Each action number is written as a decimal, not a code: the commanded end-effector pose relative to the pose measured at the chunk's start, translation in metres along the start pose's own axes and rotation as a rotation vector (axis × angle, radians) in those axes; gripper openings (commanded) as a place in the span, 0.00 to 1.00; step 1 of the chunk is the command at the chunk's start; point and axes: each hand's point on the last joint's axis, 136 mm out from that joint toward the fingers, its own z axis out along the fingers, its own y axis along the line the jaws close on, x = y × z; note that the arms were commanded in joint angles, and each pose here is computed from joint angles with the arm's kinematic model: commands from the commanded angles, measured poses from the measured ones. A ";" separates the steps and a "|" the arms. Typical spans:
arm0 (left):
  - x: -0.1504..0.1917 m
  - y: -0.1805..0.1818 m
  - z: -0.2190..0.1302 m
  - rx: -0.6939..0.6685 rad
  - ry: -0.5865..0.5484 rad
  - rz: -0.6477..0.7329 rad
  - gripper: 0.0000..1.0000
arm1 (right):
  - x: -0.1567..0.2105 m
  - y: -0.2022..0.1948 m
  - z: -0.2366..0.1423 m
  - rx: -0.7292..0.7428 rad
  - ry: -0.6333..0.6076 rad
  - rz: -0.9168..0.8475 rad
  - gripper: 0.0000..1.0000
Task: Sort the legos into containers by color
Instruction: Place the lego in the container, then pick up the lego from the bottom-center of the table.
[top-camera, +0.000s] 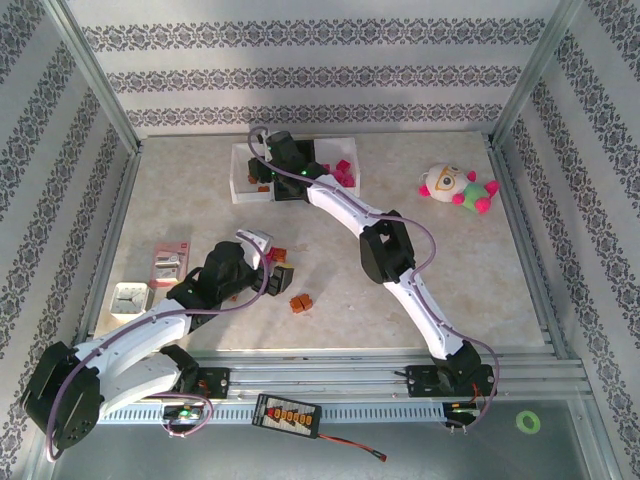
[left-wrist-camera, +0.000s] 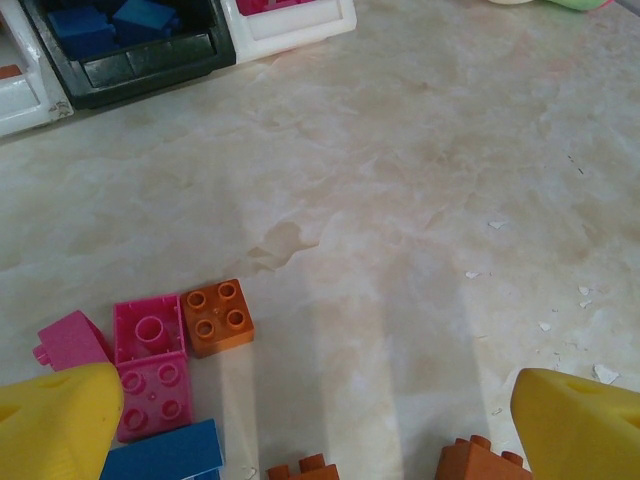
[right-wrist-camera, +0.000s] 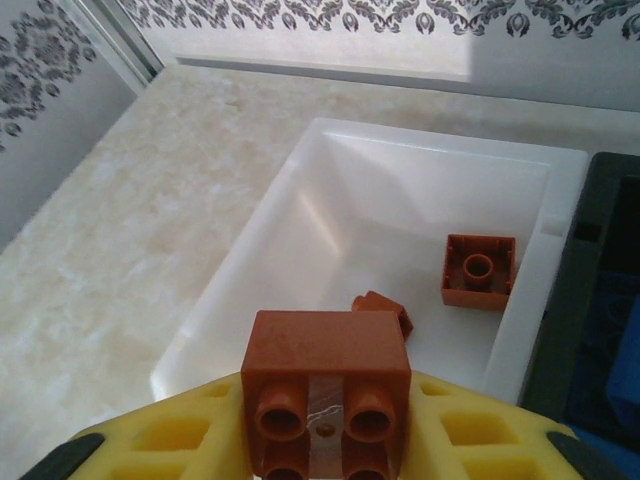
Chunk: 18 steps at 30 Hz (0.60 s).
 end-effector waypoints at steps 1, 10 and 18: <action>-0.005 -0.006 -0.002 0.027 -0.031 0.025 0.99 | -0.018 0.011 -0.008 0.013 -0.042 -0.060 0.43; 0.009 -0.022 0.000 0.125 0.046 0.177 0.99 | -0.051 0.016 -0.050 -0.034 -0.058 -0.074 0.76; 0.021 -0.048 0.000 0.279 0.127 0.322 0.99 | -0.037 -0.011 -0.119 -0.013 -0.068 -0.027 0.80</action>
